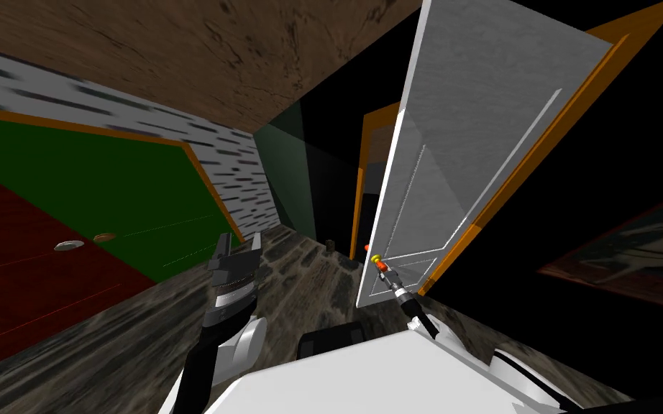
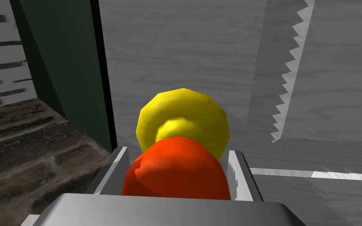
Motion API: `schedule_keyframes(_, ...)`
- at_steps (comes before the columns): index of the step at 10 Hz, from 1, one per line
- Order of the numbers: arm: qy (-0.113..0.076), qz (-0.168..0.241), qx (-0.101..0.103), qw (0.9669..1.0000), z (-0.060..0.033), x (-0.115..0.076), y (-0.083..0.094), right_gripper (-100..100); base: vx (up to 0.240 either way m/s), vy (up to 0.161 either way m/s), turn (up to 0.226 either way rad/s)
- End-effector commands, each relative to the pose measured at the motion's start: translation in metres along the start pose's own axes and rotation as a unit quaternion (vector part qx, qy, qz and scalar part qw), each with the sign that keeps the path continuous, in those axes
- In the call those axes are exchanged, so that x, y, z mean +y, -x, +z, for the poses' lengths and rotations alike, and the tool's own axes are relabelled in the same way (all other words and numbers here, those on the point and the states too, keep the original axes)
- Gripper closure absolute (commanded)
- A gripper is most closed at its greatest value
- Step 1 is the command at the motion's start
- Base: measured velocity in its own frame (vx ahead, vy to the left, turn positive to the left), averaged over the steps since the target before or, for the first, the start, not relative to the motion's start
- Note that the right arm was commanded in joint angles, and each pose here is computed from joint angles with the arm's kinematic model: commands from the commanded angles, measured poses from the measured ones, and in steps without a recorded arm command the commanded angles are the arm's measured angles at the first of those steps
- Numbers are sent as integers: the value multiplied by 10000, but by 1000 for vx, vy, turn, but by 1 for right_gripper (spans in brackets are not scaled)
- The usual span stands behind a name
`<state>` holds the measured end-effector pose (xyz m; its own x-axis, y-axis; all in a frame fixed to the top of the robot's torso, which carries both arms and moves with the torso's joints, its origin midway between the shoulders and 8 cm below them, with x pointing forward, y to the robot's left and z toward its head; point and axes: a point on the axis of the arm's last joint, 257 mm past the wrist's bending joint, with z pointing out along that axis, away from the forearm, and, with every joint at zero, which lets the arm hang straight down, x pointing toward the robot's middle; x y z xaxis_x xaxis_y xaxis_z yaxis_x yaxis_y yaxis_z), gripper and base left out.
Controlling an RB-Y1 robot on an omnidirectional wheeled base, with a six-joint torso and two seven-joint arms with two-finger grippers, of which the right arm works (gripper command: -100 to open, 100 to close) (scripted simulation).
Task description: Pull the door open
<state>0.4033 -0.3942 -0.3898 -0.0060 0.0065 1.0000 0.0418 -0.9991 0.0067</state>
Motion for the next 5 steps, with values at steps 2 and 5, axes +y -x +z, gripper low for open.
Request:
schedule_keyframes(2,-205,9,-8,9998,-160,-7,18,100,-204,-82,144)
schedule_keyframes(5,-429,25,-18,9991,-328,-8,17,100,-209,-75,109)
